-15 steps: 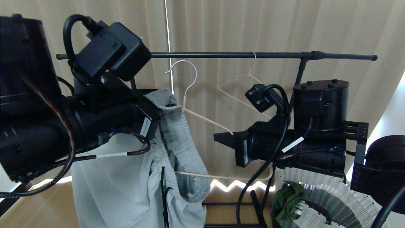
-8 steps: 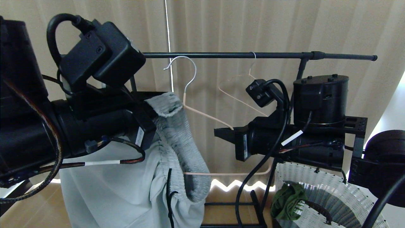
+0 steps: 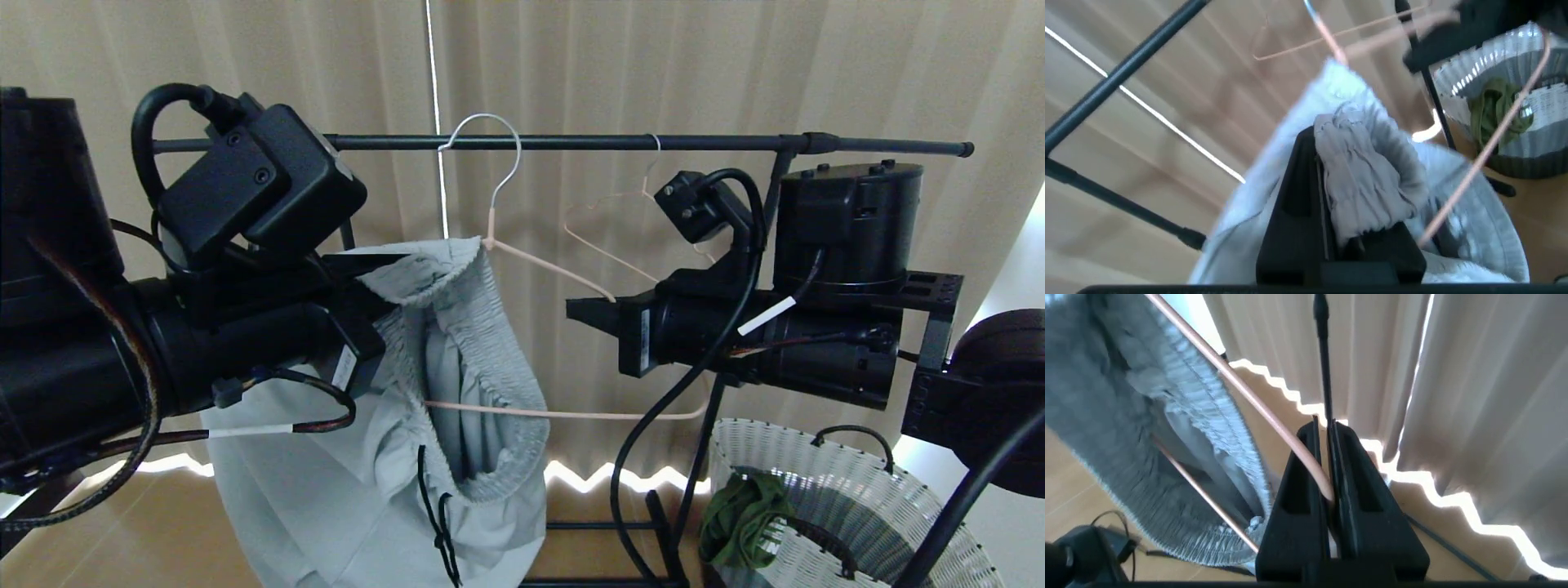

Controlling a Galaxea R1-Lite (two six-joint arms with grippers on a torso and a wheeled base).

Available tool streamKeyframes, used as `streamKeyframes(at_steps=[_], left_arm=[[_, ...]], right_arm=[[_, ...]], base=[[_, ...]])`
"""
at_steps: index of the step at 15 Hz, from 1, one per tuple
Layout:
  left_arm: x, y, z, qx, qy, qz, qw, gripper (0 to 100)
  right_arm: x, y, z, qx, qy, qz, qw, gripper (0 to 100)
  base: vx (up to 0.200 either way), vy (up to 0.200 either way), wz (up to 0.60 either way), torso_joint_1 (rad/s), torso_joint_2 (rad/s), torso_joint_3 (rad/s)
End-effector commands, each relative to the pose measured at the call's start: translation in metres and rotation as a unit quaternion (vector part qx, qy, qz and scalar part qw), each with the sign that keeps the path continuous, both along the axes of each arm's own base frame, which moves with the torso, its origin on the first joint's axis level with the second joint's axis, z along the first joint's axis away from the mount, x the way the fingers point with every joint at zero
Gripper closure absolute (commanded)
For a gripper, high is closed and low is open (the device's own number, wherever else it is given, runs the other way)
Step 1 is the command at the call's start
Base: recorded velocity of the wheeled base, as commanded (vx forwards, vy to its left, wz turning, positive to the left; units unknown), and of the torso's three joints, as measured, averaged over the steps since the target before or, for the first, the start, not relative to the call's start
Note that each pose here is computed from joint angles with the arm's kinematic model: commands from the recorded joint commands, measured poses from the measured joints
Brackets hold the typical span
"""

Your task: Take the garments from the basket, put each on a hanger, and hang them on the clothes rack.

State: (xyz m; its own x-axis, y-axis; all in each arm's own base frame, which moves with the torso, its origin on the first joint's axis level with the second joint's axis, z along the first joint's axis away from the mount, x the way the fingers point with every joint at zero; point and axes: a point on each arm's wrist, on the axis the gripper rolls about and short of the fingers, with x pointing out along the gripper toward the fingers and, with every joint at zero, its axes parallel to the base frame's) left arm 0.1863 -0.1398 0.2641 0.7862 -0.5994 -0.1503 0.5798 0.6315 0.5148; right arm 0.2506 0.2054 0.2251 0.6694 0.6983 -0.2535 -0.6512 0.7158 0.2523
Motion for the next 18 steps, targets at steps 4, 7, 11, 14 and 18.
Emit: streamKeyframes(at_steps=[4, 7, 11, 14, 18], left_arm=[[0.001, 0.0, -0.008, 0.009, 0.011, 0.002, 0.9999, 100], [0.001, -0.001, -0.012, 0.014, 0.016, 0.001, 0.9998, 100], [0.0, -0.003, -0.012, 0.014, 0.016, -0.005, 0.9998, 100], [-0.002, -0.003, -0.011, 0.014, 0.014, -0.009, 0.9998, 0], [-0.006, -0.007, -0.01, 0.014, 0.011, -0.022, 0.9996, 0]], right_arm=[[0.004, -0.004, 0.014, 0.016, -0.019, -0.008, 0.9997, 100], [0.004, -0.004, 0.017, 0.02, -0.023, -0.008, 0.9995, 100], [0.002, -0.004, 0.019, 0.021, -0.025, -0.006, 0.9995, 100], [0.001, -0.005, 0.019, 0.021, -0.025, -0.006, 0.9995, 100], [0.0, -0.006, 0.021, 0.023, -0.027, -0.006, 0.9994, 100]], base=[[0.0, 0.0, 0.0, 0.0, 0.0, 0.0], [0.0, 0.0, 0.0, 0.0, 0.0, 0.0], [0.0, 0.0, 0.0, 0.0, 0.0, 0.0], [0.0, 0.0, 0.0, 0.017, 0.0, -0.002], [0.0, 0.0, 0.0, 0.0, 0.0, 0.0]])
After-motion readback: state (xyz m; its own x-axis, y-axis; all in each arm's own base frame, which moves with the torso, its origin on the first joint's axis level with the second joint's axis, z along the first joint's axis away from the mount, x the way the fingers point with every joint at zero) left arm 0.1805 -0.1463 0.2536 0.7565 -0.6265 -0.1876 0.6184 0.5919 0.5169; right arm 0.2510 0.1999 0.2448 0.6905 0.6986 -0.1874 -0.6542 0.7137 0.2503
